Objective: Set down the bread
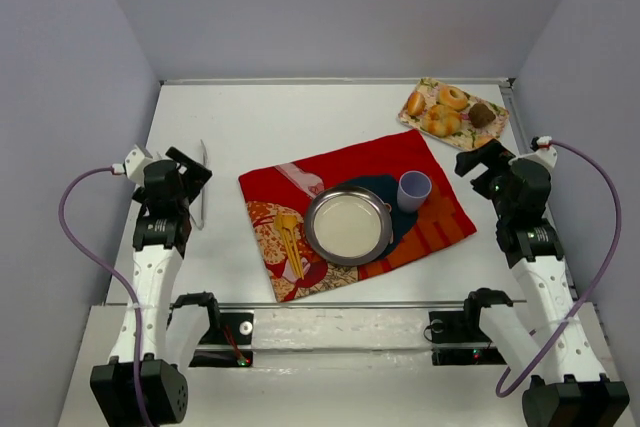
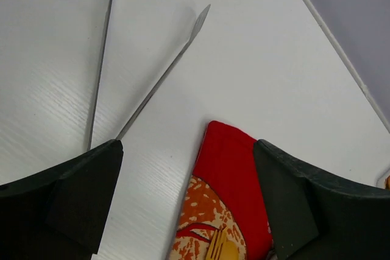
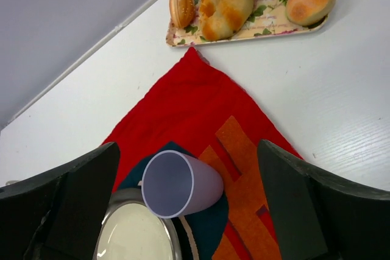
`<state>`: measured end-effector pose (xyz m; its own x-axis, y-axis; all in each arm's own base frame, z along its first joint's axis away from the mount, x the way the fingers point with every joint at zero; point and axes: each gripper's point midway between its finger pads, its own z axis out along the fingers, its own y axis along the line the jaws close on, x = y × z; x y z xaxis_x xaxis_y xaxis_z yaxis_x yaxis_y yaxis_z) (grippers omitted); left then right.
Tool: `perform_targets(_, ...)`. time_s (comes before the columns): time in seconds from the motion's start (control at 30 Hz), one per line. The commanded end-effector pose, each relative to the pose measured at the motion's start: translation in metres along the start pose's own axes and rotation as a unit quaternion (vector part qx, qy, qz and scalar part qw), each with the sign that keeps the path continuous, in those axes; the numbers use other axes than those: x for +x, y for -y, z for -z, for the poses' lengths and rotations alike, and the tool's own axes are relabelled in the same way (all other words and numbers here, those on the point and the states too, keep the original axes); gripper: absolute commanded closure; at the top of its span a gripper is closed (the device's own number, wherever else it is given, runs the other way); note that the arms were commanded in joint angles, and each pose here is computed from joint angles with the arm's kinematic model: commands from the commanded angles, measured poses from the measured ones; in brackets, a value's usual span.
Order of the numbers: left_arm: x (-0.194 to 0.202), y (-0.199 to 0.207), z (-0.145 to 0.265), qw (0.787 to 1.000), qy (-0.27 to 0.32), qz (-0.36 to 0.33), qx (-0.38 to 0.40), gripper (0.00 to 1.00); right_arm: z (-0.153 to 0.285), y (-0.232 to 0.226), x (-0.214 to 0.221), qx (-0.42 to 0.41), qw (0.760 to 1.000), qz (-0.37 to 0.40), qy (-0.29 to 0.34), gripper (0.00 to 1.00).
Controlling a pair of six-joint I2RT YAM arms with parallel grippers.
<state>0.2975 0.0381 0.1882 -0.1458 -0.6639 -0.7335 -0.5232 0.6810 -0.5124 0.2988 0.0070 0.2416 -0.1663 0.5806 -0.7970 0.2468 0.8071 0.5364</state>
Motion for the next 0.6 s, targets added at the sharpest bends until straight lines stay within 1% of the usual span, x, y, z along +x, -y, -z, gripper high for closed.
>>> perform_targets(0.0, -0.028, 0.007, 0.011, 0.999, 0.043, 0.019, -0.002, 0.01, 0.0, 0.005, -0.01, 0.015, 1.0, 0.0, 0.024, 0.0)
perform_targets(0.13, -0.037, -0.014, 0.012, 0.995, 0.074, 0.033, -0.058, 0.01, 0.0, 0.01, -0.007, 0.02, 1.0, 0.006, 0.024, 0.0)
perform_targets(0.17, -0.037, -0.015, 0.011, 0.995, 0.074, 0.034, -0.063, 0.01, -0.001, 0.011, -0.007, 0.022, 0.999, 0.005, 0.025, 0.0)
perform_targets(0.27, -0.036, -0.015, 0.004, 0.995, 0.064, 0.024, -0.077, 0.01, -0.002, 0.012, -0.004, 0.023, 0.999, 0.01, 0.02, 0.0)
perform_targets(0.3, -0.04, -0.012, 0.001, 0.995, 0.068, 0.021, -0.076, 0.01, -0.003, 0.012, -0.004, 0.023, 0.999, 0.012, 0.018, 0.0)
perform_targets(0.43, -0.048, -0.011, -0.016, 0.994, 0.057, -0.013, -0.095, 0.01, -0.006, 0.01, 0.001, 0.018, 1.0, 0.019, 0.005, 0.0)
perform_targets(0.47, -0.051, -0.017, -0.021, 0.992, 0.055, -0.019, -0.109, 0.01, -0.007, 0.01, 0.003, 0.018, 1.0, 0.019, 0.0, 0.0)
perform_targets(0.53, -0.053, -0.024, -0.036, 0.991, 0.035, -0.023, -0.126, 0.01, -0.011, 0.011, 0.007, 0.02, 1.0, 0.019, -0.008, 0.0)
perform_targets(0.57, -0.05, -0.021, -0.04, 0.992, 0.023, -0.028, -0.119, 0.01, -0.011, 0.011, 0.006, 0.021, 1.0, 0.019, -0.007, 0.0)
